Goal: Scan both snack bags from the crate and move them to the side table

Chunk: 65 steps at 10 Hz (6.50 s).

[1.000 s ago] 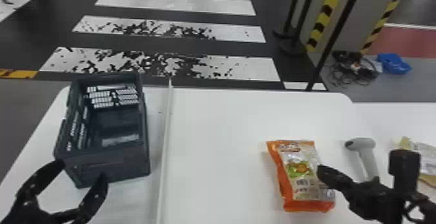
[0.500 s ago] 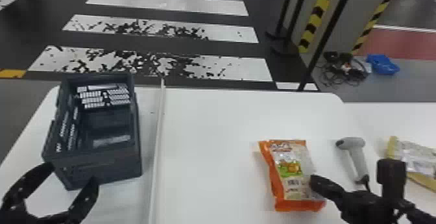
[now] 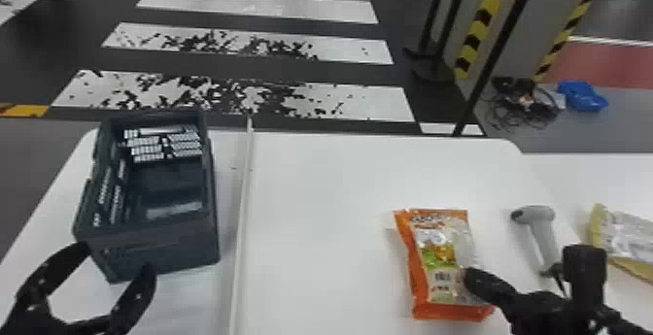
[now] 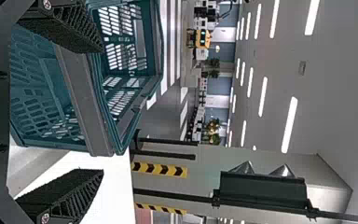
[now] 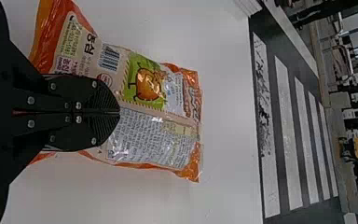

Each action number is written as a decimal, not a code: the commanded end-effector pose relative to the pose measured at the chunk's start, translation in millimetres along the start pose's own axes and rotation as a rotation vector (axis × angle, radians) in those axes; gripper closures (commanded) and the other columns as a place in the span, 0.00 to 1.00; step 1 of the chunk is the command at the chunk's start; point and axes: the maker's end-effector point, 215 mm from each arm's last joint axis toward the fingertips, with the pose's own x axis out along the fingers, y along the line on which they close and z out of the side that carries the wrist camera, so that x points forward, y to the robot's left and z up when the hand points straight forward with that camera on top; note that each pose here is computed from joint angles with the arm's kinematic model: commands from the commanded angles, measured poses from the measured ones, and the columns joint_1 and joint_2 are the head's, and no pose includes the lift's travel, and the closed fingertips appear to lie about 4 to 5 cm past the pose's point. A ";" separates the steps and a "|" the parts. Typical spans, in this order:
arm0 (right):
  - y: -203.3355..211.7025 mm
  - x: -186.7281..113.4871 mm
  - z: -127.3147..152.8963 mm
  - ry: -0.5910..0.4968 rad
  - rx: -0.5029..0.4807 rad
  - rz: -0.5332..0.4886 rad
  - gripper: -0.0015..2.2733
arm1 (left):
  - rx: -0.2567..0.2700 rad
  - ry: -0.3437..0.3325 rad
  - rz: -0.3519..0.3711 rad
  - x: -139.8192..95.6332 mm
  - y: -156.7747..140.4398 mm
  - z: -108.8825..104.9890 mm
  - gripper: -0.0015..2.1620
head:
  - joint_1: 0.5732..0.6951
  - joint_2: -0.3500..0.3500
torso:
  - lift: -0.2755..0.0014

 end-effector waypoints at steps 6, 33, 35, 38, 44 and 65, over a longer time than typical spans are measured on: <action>39.9 -23.4 41.4 -0.044 -0.061 0.052 0.87 | 0.000 -0.005 -0.006 1.2 -2.9 2.5 0.04 | 1.00 0.31 | 0.64; 122.1 -2.2 0.3 0.057 -0.031 0.230 0.78 | -0.005 0.002 -0.002 1.3 -0.9 -3.9 0.04 | 1.00 0.55 | 0.64; 114.5 -8.6 41.1 -0.024 -0.036 0.220 0.77 | -0.005 0.001 -0.004 1.2 -1.9 -2.9 0.04 | 1.00 0.58 | 0.64; 36.7 -35.7 99.6 -0.143 -0.017 0.077 0.22 | 0.001 -0.002 -0.006 0.9 -1.3 -0.8 0.04 | 1.00 0.48 | 0.64; -95.7 -40.6 101.3 -0.223 0.008 -0.184 0.05 | 0.000 -0.002 -0.008 0.7 -2.6 0.1 0.04 | 1.00 0.20 | 0.64; -223.3 13.4 42.6 0.074 0.027 -0.283 0.99 | -0.006 0.022 0.008 -0.8 5.3 -10.5 0.04 | 1.00 0.00 | 0.64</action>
